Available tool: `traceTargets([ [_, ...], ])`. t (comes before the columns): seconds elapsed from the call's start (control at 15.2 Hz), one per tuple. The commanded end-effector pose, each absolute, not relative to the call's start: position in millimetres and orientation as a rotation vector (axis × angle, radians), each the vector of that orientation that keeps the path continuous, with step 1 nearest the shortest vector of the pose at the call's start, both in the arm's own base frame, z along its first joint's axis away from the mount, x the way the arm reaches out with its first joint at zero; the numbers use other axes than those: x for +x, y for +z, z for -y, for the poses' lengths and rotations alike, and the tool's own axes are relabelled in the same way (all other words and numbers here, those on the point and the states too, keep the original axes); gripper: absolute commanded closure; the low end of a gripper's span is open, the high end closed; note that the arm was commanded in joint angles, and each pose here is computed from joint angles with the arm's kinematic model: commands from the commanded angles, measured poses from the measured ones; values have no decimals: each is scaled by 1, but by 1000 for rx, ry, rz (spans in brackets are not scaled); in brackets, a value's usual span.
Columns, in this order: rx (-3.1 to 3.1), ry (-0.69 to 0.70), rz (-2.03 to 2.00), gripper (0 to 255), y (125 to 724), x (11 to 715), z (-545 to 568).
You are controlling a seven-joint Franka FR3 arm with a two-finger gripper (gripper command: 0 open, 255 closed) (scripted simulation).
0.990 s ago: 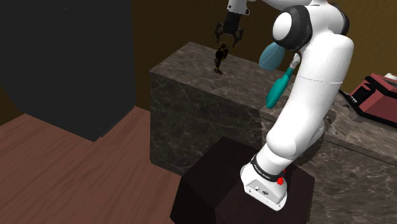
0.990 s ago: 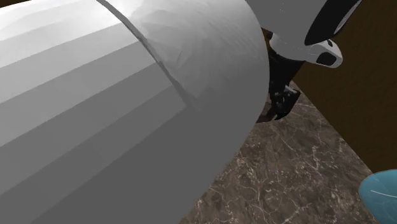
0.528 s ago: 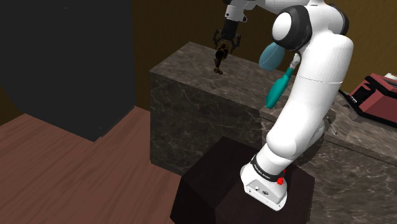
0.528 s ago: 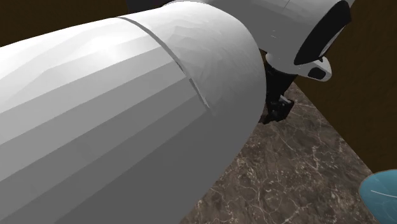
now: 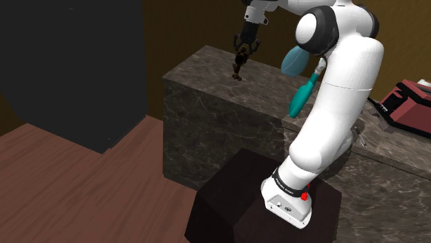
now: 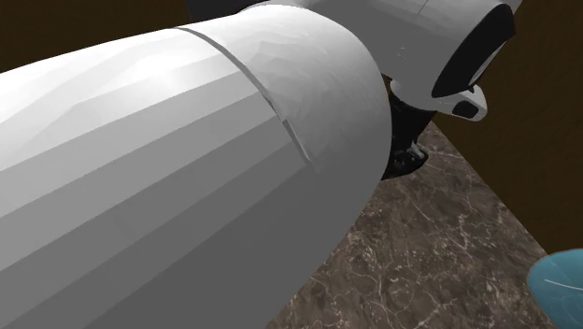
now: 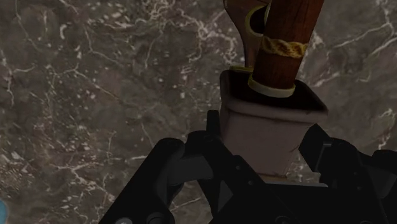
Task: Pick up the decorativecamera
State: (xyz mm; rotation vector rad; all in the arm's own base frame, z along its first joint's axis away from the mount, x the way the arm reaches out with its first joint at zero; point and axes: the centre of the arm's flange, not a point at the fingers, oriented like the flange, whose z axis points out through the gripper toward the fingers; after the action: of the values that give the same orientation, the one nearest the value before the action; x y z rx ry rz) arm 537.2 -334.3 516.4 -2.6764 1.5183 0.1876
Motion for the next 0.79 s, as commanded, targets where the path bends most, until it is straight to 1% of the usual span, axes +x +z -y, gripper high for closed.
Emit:
traceTargets([
  [0.0, -2677, 189, -1518, 255, 516, 537, 334],
  [0.13, -2677, 189, -1518, 255, 515, 537, 334],
  [0.73, -2677, 189, -1518, 255, 563, 537, 334],
])
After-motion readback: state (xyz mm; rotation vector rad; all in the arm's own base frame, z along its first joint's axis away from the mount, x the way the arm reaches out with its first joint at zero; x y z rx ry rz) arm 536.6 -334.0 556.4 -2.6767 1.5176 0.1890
